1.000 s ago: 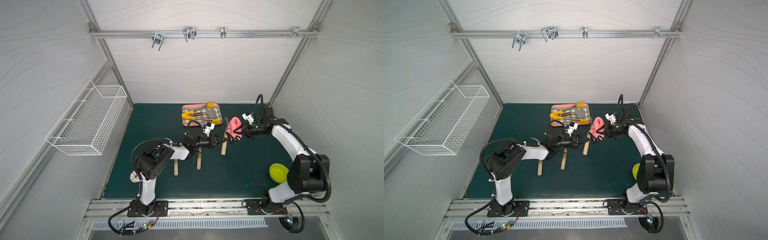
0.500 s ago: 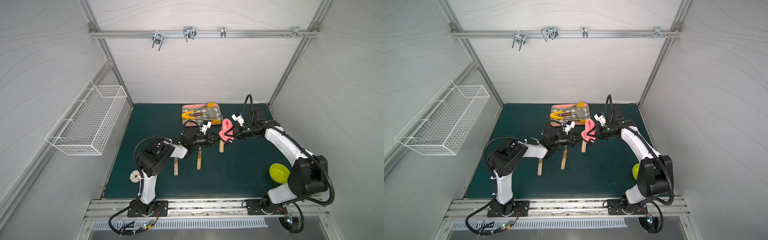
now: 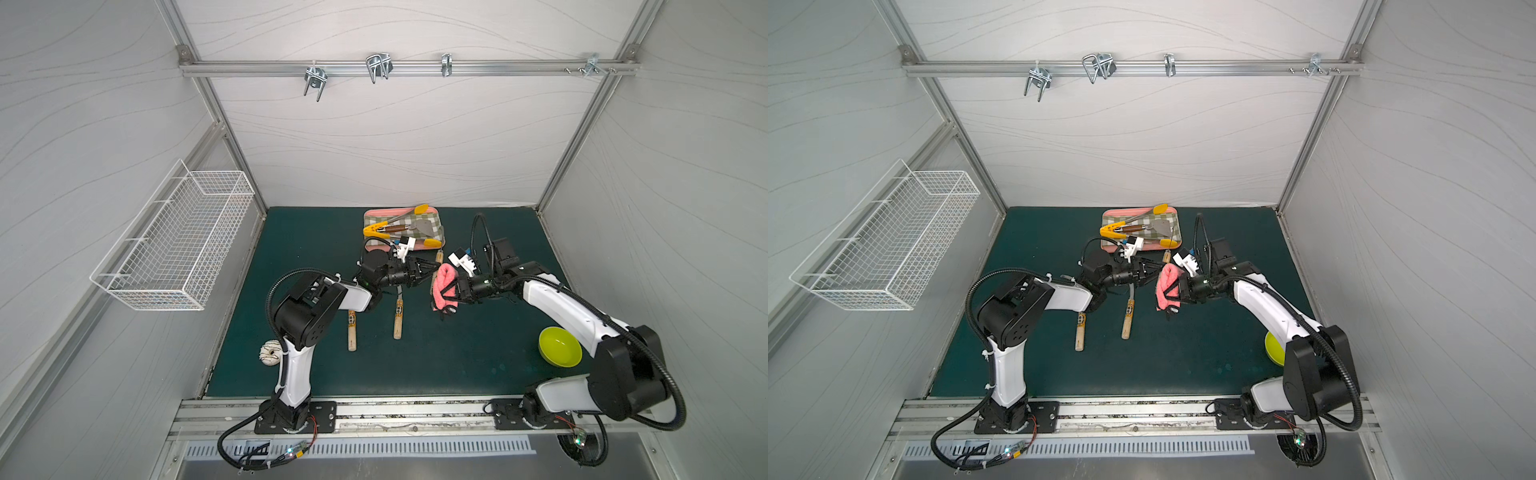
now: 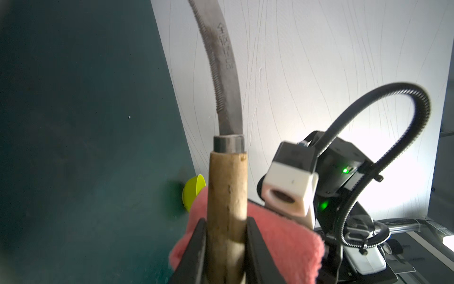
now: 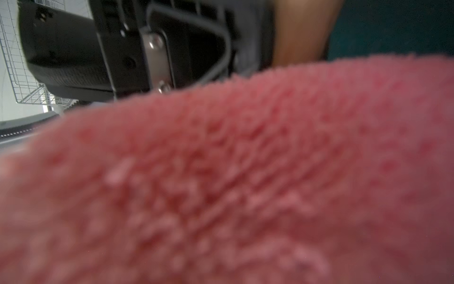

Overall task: Wipe small sickles with rags
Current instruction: Wipe the small sickle.

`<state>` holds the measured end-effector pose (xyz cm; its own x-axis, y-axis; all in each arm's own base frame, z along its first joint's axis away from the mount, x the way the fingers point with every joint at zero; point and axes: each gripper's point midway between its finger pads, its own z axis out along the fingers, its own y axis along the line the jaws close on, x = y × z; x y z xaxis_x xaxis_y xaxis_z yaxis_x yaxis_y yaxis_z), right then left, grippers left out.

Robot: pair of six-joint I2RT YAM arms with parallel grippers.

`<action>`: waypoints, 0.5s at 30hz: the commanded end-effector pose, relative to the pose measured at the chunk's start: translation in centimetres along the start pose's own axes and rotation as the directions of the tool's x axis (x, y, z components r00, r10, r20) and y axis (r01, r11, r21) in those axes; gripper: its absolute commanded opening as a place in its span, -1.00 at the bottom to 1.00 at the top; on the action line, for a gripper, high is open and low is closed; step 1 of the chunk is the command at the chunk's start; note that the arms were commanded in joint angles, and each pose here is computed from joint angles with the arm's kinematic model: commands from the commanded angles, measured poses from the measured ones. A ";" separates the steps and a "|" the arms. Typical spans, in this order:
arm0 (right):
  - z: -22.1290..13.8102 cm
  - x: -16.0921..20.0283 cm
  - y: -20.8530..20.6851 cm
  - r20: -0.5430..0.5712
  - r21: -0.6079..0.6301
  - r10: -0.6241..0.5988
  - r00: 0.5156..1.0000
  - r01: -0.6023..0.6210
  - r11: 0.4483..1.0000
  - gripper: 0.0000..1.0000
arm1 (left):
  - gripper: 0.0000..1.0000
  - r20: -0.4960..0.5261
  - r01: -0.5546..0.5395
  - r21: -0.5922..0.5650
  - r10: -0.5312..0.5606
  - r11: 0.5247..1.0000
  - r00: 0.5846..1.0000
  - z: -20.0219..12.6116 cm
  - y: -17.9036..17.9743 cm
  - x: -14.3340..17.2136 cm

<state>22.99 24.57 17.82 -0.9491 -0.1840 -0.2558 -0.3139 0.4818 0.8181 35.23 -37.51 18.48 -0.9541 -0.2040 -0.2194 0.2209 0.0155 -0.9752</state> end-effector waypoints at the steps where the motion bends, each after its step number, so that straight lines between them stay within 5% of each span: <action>1: -1.1 0.6 0.9 0.007 -0.040 0.021 1.000 -0.020 0.999 -0.69 | -1.00 0.045 -0.121 0.152 0.116 0.981 0.992 0.4 -5.9 -1.7; 10: -8.4 -6.8 -1.8 0.252 -0.009 0.109 0.961 -0.111 0.994 -0.72 | -1.00 0.047 -0.116 0.166 0.110 0.979 0.993 -0.5 -6.5 -1.2; 15: -8.1 -10.8 -1.6 0.231 -0.047 0.078 0.970 -0.068 0.997 -0.71 | -1.00 0.043 -0.111 0.179 0.105 0.978 0.994 -0.9 -7.0 -0.4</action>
<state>33.19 17.68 22.93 -0.9480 0.1038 -0.3010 -0.2125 0.4974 0.8411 35.09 -37.08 21.06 -0.9400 -0.2347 -0.2477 0.2642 -0.0413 -0.9636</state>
